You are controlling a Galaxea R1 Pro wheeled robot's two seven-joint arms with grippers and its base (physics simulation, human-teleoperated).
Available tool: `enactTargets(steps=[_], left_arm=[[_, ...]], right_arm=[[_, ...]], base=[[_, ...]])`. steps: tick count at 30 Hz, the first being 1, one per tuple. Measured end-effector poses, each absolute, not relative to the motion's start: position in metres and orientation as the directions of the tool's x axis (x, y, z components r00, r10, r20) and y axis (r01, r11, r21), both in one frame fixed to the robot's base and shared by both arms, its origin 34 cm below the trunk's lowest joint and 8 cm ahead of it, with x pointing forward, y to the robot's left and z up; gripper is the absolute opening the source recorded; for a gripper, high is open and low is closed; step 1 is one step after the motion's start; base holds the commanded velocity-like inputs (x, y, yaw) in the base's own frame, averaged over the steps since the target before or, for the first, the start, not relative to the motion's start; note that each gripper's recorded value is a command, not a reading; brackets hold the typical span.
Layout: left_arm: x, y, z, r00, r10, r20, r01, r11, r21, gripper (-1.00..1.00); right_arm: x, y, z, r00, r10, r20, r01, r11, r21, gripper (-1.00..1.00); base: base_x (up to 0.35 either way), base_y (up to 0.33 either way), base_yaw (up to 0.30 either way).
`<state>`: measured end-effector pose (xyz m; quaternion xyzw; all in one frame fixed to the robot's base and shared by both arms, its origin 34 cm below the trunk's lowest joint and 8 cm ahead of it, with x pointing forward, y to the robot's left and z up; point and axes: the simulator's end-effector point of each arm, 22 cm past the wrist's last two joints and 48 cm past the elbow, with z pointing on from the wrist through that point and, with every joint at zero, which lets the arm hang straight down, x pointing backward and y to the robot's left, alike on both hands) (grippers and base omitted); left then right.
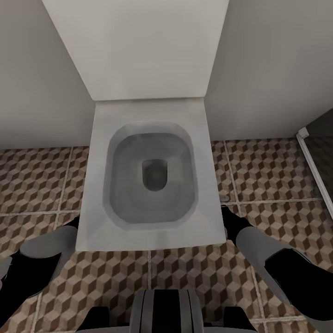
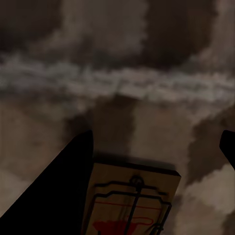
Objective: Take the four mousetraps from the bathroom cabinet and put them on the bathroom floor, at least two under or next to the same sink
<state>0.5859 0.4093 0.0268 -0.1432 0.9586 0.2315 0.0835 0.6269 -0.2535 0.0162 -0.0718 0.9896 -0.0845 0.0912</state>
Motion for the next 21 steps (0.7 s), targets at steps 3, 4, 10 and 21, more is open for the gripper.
enactTargets(steps=[3, 4, 10, 21], left_arm=[[0.5859, 0.4093, 0.0268, -0.945, -0.236, -0.226, -0.313, 0.852, 0.42, 1.0], [0.5859, 0.4093, 0.0268, -0.945, -0.236, -0.226, -0.314, 0.852, 0.42, 1.0], [0.586, 0.4092, 0.0267, -0.945, -0.235, -0.226, -0.313, 0.852, 0.42, 1.0], [0.5859, 0.4092, 0.0267, -0.945, -0.236, -0.227, -0.313, 0.852, 0.42, 1.0]], right_arm=[[0.6269, -0.2535, 0.0162, -0.973, -0.157, -0.169, -0.127, 0.975, -0.18, 1.0], [0.6269, -0.2535, 0.0162, -0.973, -0.157, -0.169, -0.126, 0.975, -0.18, 1.0], [0.6269, -0.2532, 0.0161, -0.973, -0.158, -0.169, -0.127, 0.975, -0.18, 1.0], [0.6269, -0.2535, 0.0162, -0.973, -0.157, -0.169, -0.127, 0.975, -0.18, 1.0]], base=[[0.0, 0.0, 0.0], [0.0, 0.0, 0.0], [0.0, 0.0, 0.0], [0.0, 0.0, 0.0]])
